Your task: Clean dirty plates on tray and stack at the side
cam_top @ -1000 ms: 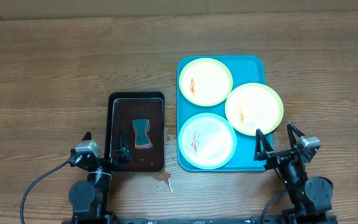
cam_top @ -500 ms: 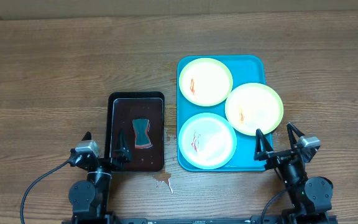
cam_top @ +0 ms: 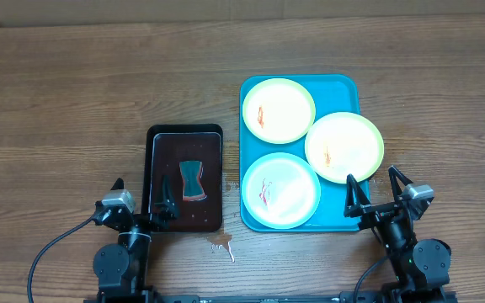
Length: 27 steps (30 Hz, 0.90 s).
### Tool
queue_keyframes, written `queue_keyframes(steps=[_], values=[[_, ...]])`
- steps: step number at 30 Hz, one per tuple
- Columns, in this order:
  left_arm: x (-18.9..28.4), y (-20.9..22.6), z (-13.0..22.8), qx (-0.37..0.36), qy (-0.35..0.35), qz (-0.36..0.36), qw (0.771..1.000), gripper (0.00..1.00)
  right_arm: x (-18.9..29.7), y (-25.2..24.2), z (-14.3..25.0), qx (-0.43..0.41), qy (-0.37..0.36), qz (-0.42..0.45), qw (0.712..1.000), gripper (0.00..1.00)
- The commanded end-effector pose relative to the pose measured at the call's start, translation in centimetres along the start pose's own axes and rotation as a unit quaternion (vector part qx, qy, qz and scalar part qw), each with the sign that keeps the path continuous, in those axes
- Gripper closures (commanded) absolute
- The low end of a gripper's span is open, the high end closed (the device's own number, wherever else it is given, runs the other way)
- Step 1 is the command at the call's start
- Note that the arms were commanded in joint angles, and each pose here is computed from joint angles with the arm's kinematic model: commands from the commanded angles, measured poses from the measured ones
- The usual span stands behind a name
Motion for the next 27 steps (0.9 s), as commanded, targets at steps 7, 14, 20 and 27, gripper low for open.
queue_keyframes(steps=[7,14,20,27], values=[[0.0,-0.1,0.1,-0.008,0.000,0.003,1.000,0.00,0.0,-0.1,0.2,0.004,0.000,0.001,1.000,0.00],[0.0,-0.2,0.1,0.038,0.000,0.007,0.999,0.00,0.0,0.0,0.2,0.003,0.000,-0.001,1.000,0.00],[0.0,-0.2,0.0,0.109,-0.002,0.009,0.994,0.00,0.0,0.5,0.3,0.003,0.003,-0.023,1.000,0.00],[0.3,-2.0,-2.4,0.103,-0.049,0.079,0.990,0.00,0.3,2.5,0.4,0.006,0.016,-0.112,0.994,0.00]])
Point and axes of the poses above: each gripper's point midway between its finger pads, its own x axis back along the fingers, its own y axis along the line the jaws close on, z = x × y, the point moved 6 cm from there along x, back along the fingers, and after that the axes turned 1 degree about x, right-handed, at the moved point
